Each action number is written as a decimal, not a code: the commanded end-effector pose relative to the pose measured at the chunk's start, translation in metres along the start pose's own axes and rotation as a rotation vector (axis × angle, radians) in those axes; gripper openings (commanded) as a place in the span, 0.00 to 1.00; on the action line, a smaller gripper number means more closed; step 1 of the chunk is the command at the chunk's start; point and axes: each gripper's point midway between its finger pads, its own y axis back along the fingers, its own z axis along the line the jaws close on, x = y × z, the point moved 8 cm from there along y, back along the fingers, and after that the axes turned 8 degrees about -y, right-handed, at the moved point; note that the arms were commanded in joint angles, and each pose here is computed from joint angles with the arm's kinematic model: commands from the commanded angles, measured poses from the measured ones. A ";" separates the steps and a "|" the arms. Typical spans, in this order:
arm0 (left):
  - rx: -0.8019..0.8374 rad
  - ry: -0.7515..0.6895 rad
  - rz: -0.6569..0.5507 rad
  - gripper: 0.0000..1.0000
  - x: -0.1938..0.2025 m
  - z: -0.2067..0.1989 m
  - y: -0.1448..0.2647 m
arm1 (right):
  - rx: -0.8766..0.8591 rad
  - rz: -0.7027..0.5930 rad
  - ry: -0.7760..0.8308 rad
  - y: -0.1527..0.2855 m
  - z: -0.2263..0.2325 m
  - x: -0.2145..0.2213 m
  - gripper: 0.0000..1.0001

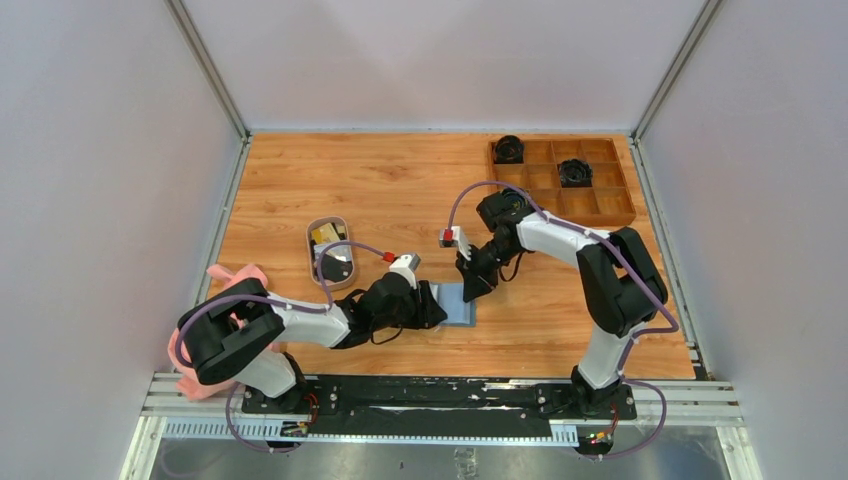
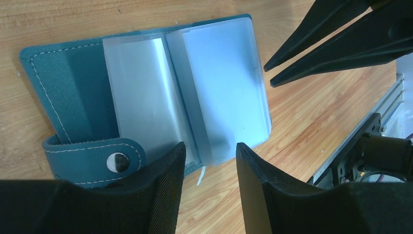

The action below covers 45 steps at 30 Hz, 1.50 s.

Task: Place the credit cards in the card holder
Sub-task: Open the card holder at the center of the board.

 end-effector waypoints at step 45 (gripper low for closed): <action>-0.014 -0.026 0.086 0.69 0.012 0.009 -0.015 | -0.172 0.041 -0.230 -0.029 0.004 -0.012 0.15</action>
